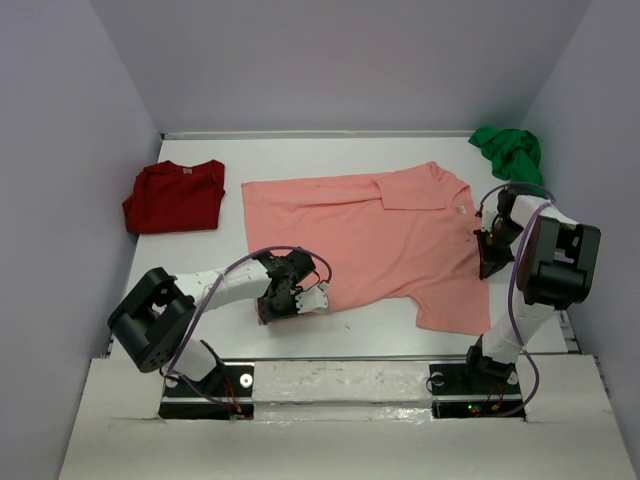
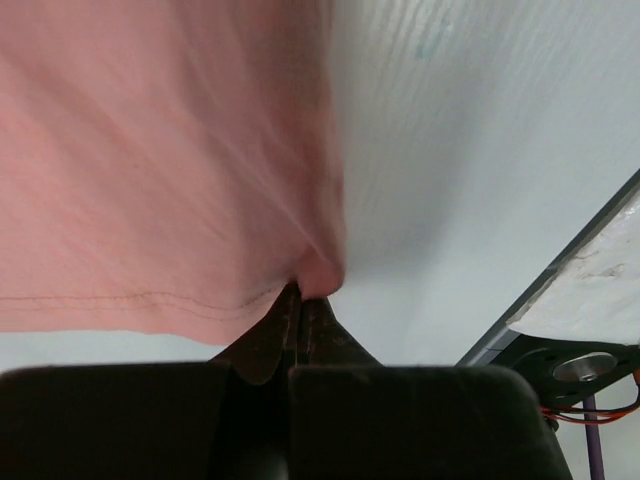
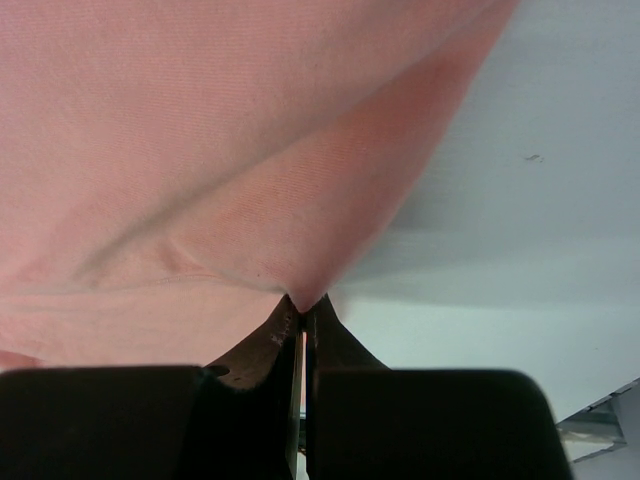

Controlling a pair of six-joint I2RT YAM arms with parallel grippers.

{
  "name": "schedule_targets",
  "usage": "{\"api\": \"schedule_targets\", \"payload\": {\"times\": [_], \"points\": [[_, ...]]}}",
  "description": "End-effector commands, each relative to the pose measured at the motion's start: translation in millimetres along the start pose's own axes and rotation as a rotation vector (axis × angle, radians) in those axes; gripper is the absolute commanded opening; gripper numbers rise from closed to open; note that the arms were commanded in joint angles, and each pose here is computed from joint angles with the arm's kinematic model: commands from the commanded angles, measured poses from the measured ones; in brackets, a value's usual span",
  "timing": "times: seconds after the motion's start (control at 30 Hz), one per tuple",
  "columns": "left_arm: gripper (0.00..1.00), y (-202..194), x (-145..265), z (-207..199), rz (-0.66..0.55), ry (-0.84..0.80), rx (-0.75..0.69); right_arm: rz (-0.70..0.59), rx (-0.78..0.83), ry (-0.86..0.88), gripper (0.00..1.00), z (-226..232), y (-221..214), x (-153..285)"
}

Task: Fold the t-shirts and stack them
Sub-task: Flatten the tshirt out

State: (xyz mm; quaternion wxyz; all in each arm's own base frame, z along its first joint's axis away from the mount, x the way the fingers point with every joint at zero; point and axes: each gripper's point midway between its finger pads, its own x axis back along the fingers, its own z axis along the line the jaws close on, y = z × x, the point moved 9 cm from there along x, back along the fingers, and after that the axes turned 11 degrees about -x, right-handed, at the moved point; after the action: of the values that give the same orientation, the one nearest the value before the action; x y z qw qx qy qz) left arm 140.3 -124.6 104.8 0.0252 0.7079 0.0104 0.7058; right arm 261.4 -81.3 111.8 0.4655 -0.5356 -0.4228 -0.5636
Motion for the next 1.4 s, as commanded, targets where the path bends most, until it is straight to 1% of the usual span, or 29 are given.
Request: {"api": "schedule_targets", "payload": {"times": [0.0,0.1,0.23,0.33,0.37,0.4,0.47,0.53,0.57,0.6,0.7,0.77,0.83,0.87,0.9,0.93,0.97,1.0,1.07,1.1,1.13,1.17,1.2,1.23,1.27,1.3,1.33,1.37], "points": [[0.0,10,14,10,-0.007,0.048,0.014,-0.069,0.026,-0.01,0.0,-1,-3,15],[0.0,11,22,15,-0.002,0.079,0.011,-0.077,0.033,-0.023,0.0,-2,-6,18],[0.0,14,38,20,-0.023,0.122,-0.009,-0.086,0.047,-0.011,0.0,0,-11,26],[0.0,11,62,32,-0.026,0.212,-0.004,-0.119,0.056,0.01,0.0,3,-13,43],[0.0,12,74,40,-0.043,0.256,0.007,-0.127,0.062,0.018,0.0,4,-13,49],[0.0,5,85,49,-0.06,0.299,0.033,-0.149,0.07,0.039,0.0,7,-11,61],[0.0,2,113,70,-0.127,0.381,0.083,-0.198,0.078,0.052,0.0,9,-7,79],[0.0,-19,136,95,-0.187,0.441,0.179,-0.268,0.088,0.058,0.0,11,6,104],[0.0,-21,154,108,-0.25,0.491,0.201,-0.28,0.089,0.056,0.0,11,13,108],[0.0,-35,162,118,-0.268,0.528,0.259,-0.331,0.091,0.047,0.0,11,23,124],[0.0,-44,180,136,-0.323,0.608,0.299,-0.318,0.085,0.06,0.0,11,37,127],[0.0,-52,182,143,-0.333,0.641,0.339,-0.369,0.091,0.063,0.0,11,49,137],[0.0,-55,183,152,-0.347,0.685,0.361,-0.379,0.076,0.07,0.0,11,63,136],[0.0,-58,184,156,-0.352,0.706,0.376,-0.424,0.083,0.079,0.0,13,73,150],[0.0,-58,186,162,-0.373,0.749,0.399,-0.395,0.077,0.098,0.0,13,83,145],[0.0,-60,186,164,-0.383,0.764,0.409,-0.405,0.069,0.113,0.0,15,90,147],[0.0,-62,186,168,-0.391,0.776,0.423,-0.469,0.081,0.121,0.0,16,102,165],[0.0,-62,189,174,-0.411,0.805,0.439,-0.45,0.09,0.153,0.0,21,114,158],[0.0,-64,191,182,-0.424,0.831,0.453,-0.483,0.113,0.217,0.0,27,130,169],[0.0,-62,197,189,-0.445,0.876,0.46,-0.5,0.135,0.258,0.0,35,137,174],[0.0,-63,200,194,-0.451,0.9,0.478,-0.56,0.156,0.276,0.0,42,152,189],[0.0,-62,212,203,-0.477,0.962,0.486,-0.591,0.162,0.28,0.0,47,158,197],[0.0,-66,219,209,-0.49,1.002,0.509,-0.676,0.195,0.276,0.0,53,165,213],[0.0,-68,226,214,-0.504,1.031,0.522,-0.711,0.207,0.255,0.0,56,169,217],[0.0,-68,242,223,-0.547,1.1,0.544,-0.759,0.239,0.25,0.0,66,167,227],[0.0,-69,251,227,-0.566,1.136,0.555,-0.836,0.256,0.239,0.0,66,173,237],[0.0,-72,259,229,-0.585,1.164,0.568,-0.843,0.266,0.244,0.0,71,173,235],[0.0,-71,269,231,-0.616,1.197,0.588,-0.884,0.277,0.245,0.0,72,172,241]]}}
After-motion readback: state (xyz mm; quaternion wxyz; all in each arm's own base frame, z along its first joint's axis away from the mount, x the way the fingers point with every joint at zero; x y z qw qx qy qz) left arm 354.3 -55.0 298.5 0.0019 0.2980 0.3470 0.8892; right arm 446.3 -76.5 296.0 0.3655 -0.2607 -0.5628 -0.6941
